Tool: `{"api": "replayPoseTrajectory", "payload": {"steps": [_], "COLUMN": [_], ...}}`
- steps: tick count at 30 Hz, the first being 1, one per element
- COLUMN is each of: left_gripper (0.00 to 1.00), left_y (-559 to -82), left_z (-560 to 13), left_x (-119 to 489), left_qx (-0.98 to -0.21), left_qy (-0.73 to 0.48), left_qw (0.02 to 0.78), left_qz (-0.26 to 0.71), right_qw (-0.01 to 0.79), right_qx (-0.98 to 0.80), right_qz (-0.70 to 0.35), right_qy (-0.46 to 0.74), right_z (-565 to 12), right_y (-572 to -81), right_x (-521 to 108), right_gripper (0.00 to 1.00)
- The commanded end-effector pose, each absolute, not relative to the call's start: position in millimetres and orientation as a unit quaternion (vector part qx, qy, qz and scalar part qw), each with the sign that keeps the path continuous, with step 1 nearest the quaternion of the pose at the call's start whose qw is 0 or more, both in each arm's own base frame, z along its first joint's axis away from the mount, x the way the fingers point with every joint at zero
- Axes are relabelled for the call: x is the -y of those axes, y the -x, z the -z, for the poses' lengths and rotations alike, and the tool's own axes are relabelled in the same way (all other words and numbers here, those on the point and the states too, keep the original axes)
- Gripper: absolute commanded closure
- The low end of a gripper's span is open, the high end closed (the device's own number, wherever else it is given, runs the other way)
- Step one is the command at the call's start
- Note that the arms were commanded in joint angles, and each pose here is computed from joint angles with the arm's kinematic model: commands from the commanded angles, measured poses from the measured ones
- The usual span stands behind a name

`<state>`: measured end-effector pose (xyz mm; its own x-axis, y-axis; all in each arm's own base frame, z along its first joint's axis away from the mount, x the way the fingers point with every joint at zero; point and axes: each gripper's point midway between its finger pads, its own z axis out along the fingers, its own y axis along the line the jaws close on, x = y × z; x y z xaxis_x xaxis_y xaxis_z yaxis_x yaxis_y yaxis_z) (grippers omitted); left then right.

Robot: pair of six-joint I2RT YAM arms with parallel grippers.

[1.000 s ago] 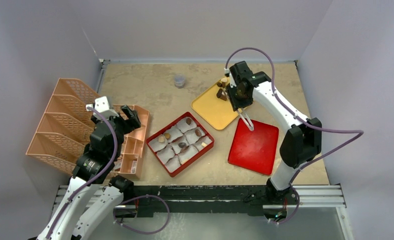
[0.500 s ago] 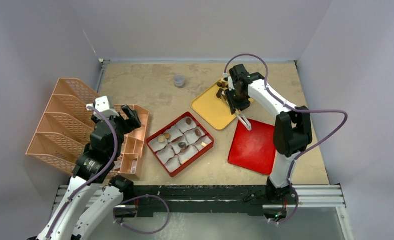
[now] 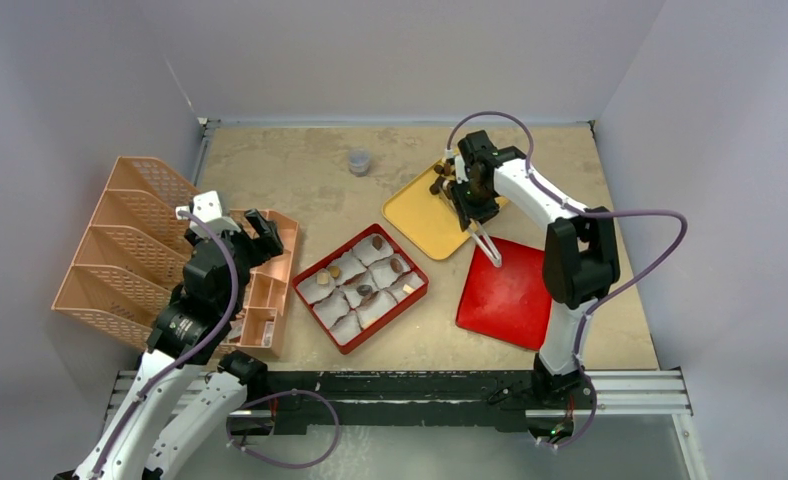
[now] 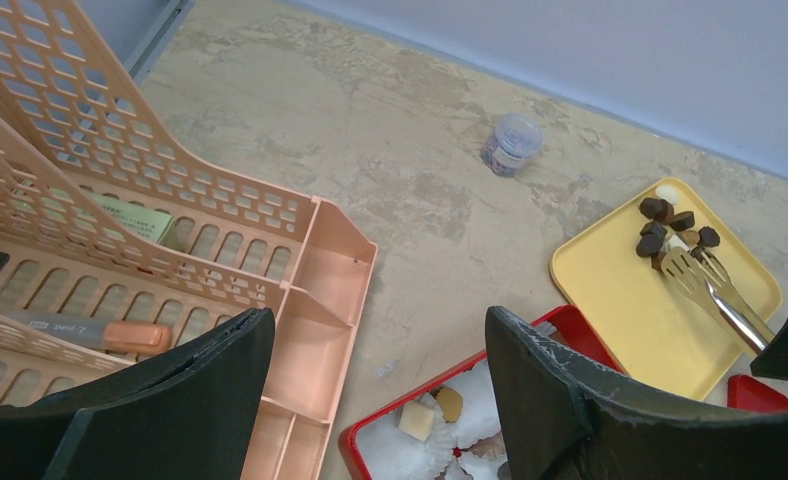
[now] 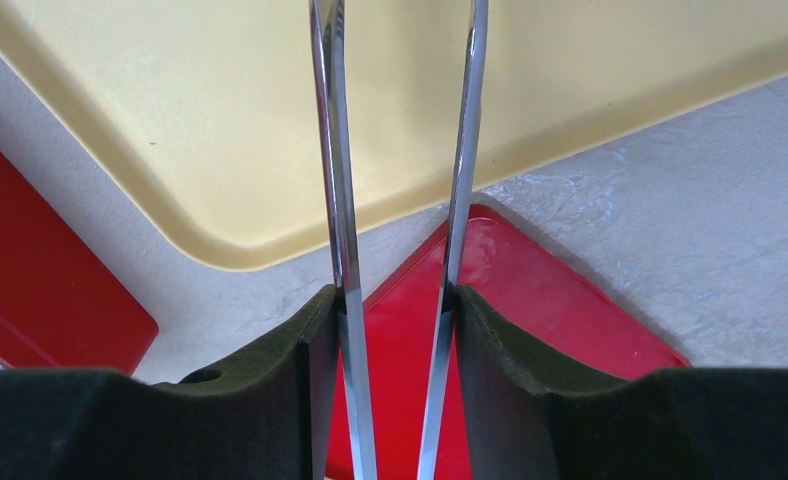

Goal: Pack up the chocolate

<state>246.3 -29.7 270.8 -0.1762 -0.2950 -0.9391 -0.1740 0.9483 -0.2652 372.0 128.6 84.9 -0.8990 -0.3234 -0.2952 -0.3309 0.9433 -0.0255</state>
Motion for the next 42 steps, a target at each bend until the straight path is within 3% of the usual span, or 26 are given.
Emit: {"api": "replayPoseTrajectory", "payload": {"steps": [1,25,29,42], "left_gripper": [0.24,0.24,0.24,0.24], "left_y": [-250,-248,-248,-248], "left_z": [-281,-282,-282,-282], "left_x": [31,30,29,29], "left_qx": [-0.754,-0.752,-0.752,-0.753], "left_qy": [0.157,0.159,0.16,0.16], "left_qw": [0.635,0.637,0.637,0.636], "left_qz": [0.056,0.057,0.057,0.057], "right_qw": [0.166,0.18,0.179,0.19], "right_qx": [-0.969,-0.967,-0.967,-0.964], "right_qz": [-0.036,-0.03,-0.03,-0.043], "right_qy": [0.182,0.179,0.177,0.179], "right_z": [-91,-89,-89,-106], "right_y": [-382,-403,-402,-377], "right_x": [-137,-142,-142,-143], "right_gripper": [0.54,0.53,0.61,0.71]}}
